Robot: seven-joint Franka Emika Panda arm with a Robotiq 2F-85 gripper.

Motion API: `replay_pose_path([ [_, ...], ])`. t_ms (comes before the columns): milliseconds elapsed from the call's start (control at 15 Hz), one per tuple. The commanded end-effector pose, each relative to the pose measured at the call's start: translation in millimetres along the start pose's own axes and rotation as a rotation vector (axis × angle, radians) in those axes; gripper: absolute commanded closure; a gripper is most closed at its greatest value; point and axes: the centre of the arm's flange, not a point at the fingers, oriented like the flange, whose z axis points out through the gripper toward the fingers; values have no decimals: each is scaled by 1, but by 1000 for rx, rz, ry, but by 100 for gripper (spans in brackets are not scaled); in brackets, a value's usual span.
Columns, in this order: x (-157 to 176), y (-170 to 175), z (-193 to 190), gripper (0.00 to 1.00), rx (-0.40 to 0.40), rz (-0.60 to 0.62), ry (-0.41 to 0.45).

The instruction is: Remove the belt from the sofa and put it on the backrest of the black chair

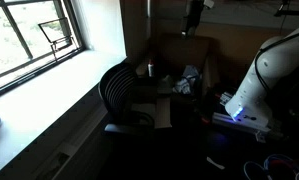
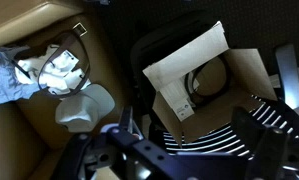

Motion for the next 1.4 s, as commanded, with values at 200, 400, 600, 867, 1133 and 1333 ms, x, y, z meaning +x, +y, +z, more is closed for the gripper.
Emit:
replay_pose_path([
  [200, 0, 0, 0, 0, 0, 0, 0],
  [400, 0, 0, 0, 0, 0, 0, 0],
  [600, 0, -7, -5, 0, -55, 165, 39],
  [867, 2, -3, 18, 0, -111, 382, 61],
  [1133, 2, 15, 64, 0, -232, 561, 18],
  [1333, -7, 67, 116, 0, -336, 698, -36],
])
